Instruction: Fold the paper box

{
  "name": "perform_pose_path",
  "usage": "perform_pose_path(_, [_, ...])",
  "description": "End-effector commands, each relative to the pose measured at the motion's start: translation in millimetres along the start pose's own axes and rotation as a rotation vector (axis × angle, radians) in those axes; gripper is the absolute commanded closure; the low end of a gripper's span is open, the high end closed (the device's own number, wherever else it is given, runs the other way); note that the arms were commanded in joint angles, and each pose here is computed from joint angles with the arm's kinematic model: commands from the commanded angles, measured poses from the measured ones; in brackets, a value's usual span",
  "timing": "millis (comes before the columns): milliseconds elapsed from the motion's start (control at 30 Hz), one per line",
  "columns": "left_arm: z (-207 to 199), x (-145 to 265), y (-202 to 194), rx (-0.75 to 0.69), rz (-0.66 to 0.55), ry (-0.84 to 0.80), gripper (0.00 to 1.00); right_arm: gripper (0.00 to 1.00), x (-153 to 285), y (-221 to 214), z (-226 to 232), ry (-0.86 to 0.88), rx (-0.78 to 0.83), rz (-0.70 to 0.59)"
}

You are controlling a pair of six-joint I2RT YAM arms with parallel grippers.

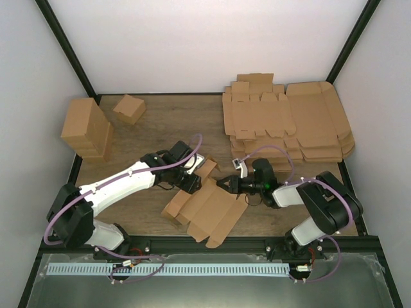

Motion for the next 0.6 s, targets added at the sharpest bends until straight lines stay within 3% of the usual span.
perform_pose_path(0, [-5.2, 0.4, 5.8, -0.012, 0.01, -0.002, 0.5, 0.71, -5.4, 5.9, 2.4, 0.009, 0.045, 0.017])
perform_pose_path(567, [-19.8, -17.4, 0.4, -0.095, 0.046, 0.179, 0.51, 0.72, -12.8, 3.7, -11.0, -0.016, -0.017, 0.022])
Point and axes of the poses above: each gripper's point midway between its finger pads, its own x axis back along the fingers, its own z axis along the line the jaws close on, y = z × x, the point moved 4 cm from there along x, back along the fingers, and after that the axes turned 7 degrees about -x, right-handed, at the moved point
